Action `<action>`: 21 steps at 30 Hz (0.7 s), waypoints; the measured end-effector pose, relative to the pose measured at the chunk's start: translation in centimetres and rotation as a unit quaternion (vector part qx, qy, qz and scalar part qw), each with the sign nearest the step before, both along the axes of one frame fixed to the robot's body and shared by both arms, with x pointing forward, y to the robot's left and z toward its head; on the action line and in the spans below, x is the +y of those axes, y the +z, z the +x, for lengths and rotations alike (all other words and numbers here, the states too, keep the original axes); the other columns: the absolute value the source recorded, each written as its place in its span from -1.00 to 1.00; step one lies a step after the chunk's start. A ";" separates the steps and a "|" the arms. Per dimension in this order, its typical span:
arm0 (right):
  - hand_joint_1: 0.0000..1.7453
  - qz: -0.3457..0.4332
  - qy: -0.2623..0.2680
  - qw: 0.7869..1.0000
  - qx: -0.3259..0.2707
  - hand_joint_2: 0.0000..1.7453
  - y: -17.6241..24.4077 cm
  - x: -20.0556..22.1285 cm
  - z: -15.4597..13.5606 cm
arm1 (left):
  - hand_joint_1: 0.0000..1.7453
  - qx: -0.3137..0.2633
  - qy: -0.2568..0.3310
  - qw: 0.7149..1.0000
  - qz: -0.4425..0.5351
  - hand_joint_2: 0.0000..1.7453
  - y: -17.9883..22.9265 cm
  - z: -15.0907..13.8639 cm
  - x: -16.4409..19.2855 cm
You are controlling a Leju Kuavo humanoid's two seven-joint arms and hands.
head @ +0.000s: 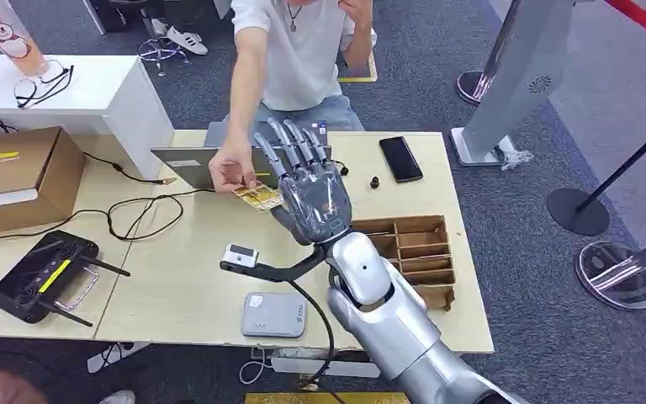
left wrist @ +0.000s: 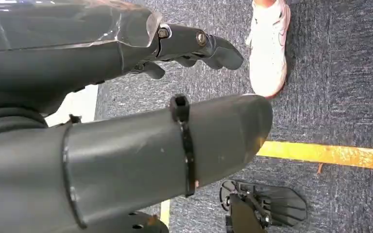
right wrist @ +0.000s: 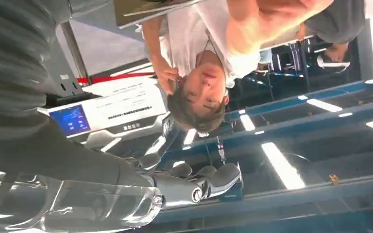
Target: Pass the card to the sensor for recognition and then transmit it.
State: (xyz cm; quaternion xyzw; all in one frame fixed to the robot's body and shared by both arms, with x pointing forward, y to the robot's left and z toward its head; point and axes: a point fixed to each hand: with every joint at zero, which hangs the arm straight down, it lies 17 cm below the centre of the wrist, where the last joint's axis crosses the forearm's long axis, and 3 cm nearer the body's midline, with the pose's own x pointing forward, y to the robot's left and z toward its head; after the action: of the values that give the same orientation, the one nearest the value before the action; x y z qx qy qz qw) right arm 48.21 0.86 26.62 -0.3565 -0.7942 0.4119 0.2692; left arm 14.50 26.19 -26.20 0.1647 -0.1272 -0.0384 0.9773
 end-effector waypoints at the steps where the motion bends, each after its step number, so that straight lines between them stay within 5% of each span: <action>1: -1.00 0.000 0.000 1.000 0.002 1.00 -0.1 0.1 0.0 | -1.00 0.000 0.000 1.000 0.000 -1.00 0.0 0.0 -0.1; 14: -1.00 -0.010 0.000 1.000 0.016 1.00 -1.1 0.4 0.4 | -1.00 0.000 -0.001 1.000 -0.003 -1.00 0.0 0.1 -0.2; 16: -0.82 -0.010 0.000 1.000 0.017 1.00 -1.2 0.5 0.4 | -1.00 -0.001 -0.001 1.000 -0.003 -1.00 0.0 0.1 -0.2; 18: 0.58 -0.011 0.001 1.000 0.019 1.00 -1.2 0.5 0.4 | -1.00 -0.001 -0.001 1.000 -0.003 -1.00 0.0 0.1 -0.2; 21: 0.82 -0.011 0.001 1.000 0.020 1.00 -1.2 0.7 0.4 | -1.00 -0.001 -0.001 1.000 -0.003 -1.00 0.0 0.1 -0.2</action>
State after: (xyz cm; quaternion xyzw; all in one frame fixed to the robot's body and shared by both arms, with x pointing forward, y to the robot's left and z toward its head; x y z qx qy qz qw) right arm 48.66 1.53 25.41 -0.3501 -0.7849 0.4276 0.2804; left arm 14.56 25.95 -26.19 0.1614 -0.1282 -0.0390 0.9778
